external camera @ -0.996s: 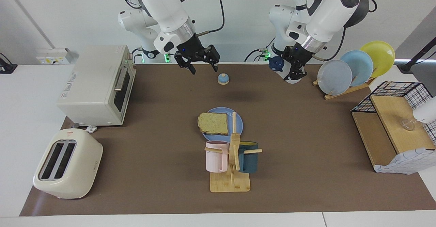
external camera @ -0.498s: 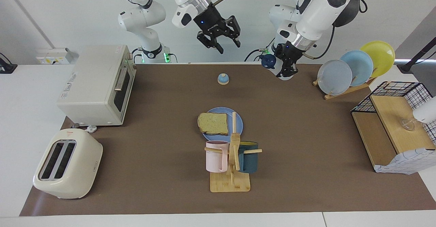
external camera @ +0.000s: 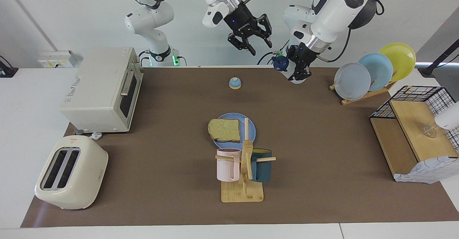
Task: Put bread on plate and add seasoning
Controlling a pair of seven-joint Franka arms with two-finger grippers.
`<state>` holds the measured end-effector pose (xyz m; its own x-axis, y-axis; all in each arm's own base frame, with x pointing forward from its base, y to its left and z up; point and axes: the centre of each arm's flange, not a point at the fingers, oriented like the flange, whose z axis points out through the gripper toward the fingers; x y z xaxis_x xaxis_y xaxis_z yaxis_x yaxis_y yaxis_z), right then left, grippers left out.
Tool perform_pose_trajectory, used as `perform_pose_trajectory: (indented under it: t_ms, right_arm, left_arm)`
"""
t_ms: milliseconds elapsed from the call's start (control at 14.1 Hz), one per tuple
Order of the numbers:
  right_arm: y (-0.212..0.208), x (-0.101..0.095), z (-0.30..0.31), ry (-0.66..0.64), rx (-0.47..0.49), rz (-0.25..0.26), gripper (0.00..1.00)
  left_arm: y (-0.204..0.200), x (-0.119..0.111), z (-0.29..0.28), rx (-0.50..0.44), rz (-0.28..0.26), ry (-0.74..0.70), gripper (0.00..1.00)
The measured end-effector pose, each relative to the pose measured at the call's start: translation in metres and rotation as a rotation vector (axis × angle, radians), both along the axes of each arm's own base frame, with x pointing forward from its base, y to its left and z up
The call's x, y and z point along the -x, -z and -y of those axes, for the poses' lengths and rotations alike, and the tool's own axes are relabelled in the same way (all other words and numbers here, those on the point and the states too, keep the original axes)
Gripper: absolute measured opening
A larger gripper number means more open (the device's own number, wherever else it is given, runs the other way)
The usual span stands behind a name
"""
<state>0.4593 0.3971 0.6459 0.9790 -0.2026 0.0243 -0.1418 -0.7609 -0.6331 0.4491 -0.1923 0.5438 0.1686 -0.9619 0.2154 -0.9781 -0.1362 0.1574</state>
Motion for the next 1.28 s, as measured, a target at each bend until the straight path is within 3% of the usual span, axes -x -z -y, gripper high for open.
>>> perform_pose_trajectory:
  t_ms: [214,285,569,1281]
  right_arm:
    - [0.012,-0.001,-0.011,-0.005,0.002,-0.003,0.49]
    - [0.015,-0.002,-0.012,-0.005,0.004,-0.005,0.4]
    - [0.017,-0.003,-0.013,-0.004,0.005,-0.007,0.35]
    - [0.027,-0.01,-0.017,0.008,0.012,0.006,0.35]
  left_arm:
    - [0.001,0.001,0.001,0.002,-0.002,0.002,0.44]
    - [0.001,0.001,0.002,0.004,-0.002,0.002,0.44]
    - [0.003,0.002,0.003,0.021,-0.002,-0.005,0.44]
    - [0.006,0.004,0.003,0.031,-0.001,-0.012,0.44]
